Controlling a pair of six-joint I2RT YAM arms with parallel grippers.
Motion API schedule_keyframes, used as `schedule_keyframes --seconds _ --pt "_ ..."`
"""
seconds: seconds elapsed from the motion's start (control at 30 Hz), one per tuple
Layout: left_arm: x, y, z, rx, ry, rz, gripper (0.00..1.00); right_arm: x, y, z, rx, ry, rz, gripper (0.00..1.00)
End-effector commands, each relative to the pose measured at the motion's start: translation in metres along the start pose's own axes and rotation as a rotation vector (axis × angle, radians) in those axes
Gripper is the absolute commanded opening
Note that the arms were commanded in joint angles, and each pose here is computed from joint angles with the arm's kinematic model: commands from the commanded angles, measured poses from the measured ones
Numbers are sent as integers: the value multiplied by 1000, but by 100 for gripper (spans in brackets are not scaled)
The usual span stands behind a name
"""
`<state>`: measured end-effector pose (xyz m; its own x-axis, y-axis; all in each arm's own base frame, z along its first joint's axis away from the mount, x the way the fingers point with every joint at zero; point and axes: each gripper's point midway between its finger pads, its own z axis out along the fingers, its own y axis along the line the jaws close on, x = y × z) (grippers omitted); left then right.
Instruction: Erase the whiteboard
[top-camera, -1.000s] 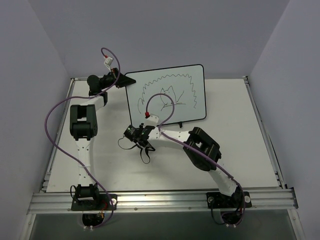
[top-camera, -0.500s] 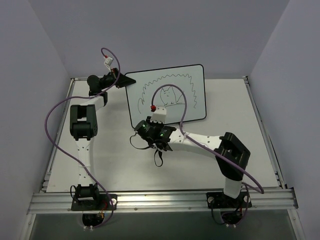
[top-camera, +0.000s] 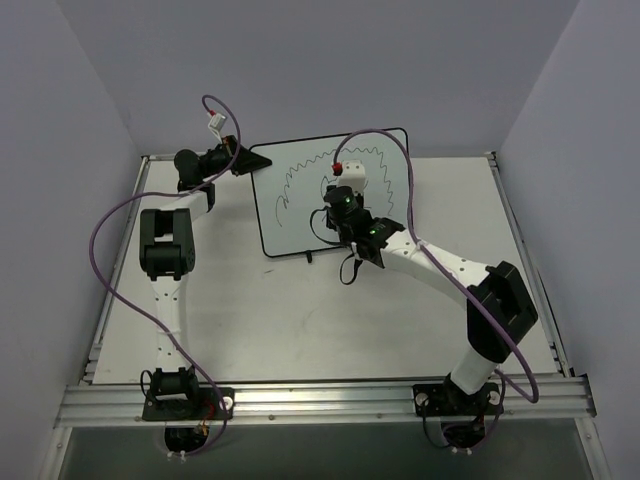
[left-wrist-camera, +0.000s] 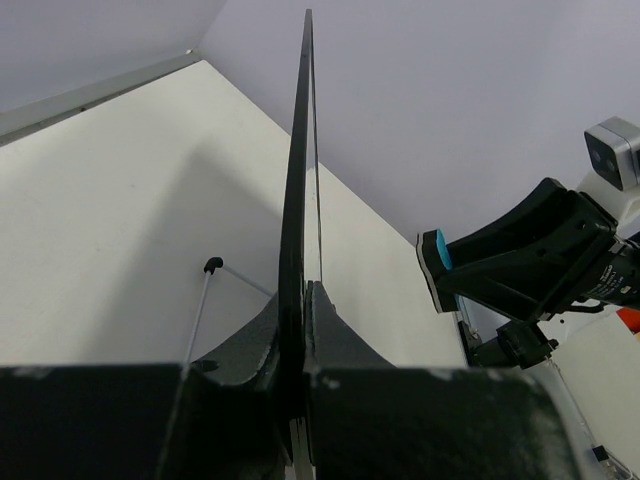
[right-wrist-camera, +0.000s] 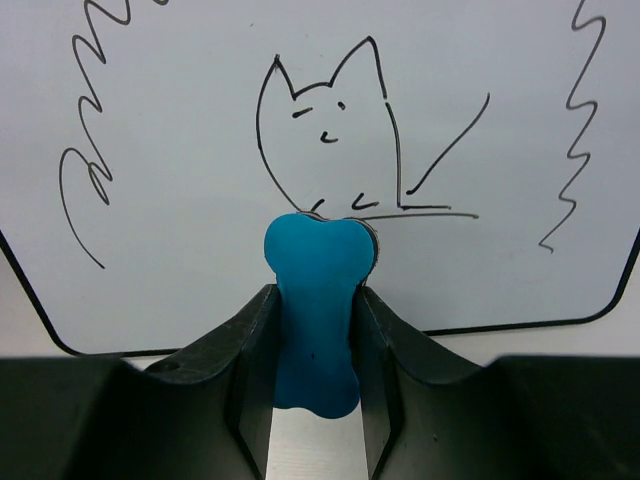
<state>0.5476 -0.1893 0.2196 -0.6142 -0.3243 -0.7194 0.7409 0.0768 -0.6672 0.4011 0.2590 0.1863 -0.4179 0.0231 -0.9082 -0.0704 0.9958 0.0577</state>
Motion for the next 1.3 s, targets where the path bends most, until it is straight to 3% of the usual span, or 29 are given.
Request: schedule_keyframes --seconds 0.0,0.27,0.53,1.27 --pt "0 -30 2 99 67 351 2 -37 8 5 -71 -76 -97 0" --pt "3 -30 3 109 91 363 2 -69 4 44 -89 -119 -130 0" --pt "11 -25 2 102 128 345 2 -64 10 84 -156 -99 -111 0" --pt "4 -21 10 8 128 321 2 -77 8 96 -147 -109 -53 0"
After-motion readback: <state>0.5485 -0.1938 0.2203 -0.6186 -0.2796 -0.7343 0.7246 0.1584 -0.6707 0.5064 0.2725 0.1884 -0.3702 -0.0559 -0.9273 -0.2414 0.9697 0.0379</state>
